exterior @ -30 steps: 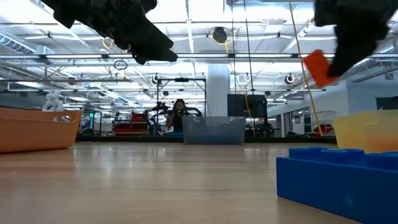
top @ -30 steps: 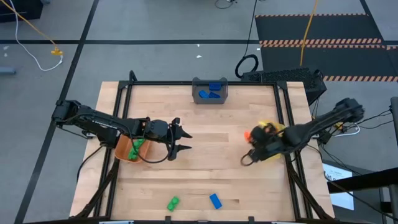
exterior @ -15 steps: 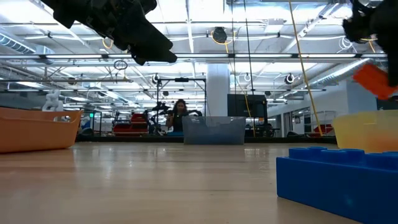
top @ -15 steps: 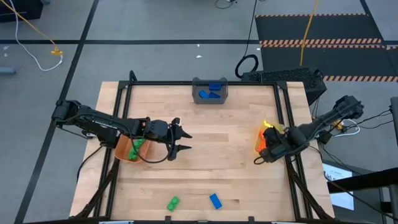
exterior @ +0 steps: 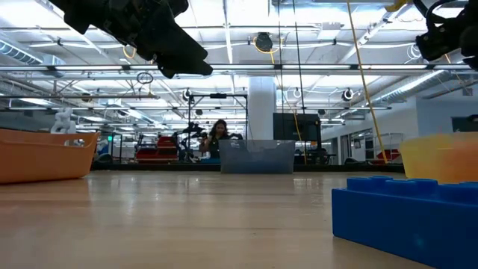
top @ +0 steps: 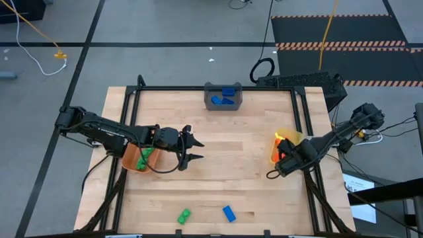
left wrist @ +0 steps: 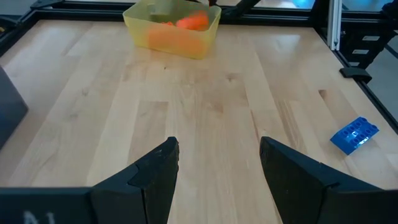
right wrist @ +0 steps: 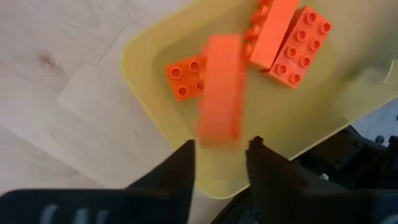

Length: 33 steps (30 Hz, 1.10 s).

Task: Sort & place blocks by color
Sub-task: Put the orange game piece into the yellow bin, then put the blue game piece into the black bin

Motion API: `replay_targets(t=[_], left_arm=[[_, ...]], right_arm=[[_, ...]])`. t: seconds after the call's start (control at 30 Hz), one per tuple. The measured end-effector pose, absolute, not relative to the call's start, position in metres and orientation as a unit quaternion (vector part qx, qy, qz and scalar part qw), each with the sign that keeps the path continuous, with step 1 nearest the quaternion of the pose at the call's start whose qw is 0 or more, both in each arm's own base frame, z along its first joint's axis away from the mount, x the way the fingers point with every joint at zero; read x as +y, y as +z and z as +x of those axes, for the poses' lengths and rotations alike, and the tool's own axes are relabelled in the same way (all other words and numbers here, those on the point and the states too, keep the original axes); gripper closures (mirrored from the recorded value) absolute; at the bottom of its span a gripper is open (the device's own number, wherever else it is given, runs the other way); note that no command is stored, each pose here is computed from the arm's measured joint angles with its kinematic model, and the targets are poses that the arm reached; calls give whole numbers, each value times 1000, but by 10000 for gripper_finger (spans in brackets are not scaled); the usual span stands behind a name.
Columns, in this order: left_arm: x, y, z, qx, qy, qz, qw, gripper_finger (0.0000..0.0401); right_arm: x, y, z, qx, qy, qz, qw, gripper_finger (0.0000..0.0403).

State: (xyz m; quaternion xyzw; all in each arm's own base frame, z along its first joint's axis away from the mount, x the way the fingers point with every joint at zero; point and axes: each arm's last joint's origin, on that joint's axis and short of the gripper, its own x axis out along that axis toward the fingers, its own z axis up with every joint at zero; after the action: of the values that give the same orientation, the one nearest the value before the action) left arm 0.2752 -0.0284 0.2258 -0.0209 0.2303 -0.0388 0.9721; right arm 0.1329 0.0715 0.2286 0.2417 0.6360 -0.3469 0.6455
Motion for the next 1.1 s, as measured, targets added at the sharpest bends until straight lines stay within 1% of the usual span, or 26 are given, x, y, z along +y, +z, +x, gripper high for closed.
replay_targets(t=[0.17,0.27,0.33,0.47,0.63,0.73,0.93,1.1], left_arm=[[-28,226,275,230,-39,-21,972,178],[-29,226,275,230,-39,-21,972,178],[-29,226,275,230,-39,-21,972,178],[-29,226,275,230,-40,-19,972,178],[-29,226,275,230,-40,-18,972,178],[-29,226,275,228,-40,-18,973,178],[-29,227,276,223,-42,-18,974,178],[-30,227,276,223,-42,-19,974,178]], right_arm=[[72,228,133,635,-347,243,646,188],[72,229,135,633,-336,242,654,157],[74,228,138,629,-315,240,668,146],[80,229,151,598,-260,248,716,141],[92,234,174,522,-181,282,784,148],[99,235,188,480,-146,289,815,153],[115,221,217,455,-104,285,838,156],[128,203,236,463,-66,296,833,156]])
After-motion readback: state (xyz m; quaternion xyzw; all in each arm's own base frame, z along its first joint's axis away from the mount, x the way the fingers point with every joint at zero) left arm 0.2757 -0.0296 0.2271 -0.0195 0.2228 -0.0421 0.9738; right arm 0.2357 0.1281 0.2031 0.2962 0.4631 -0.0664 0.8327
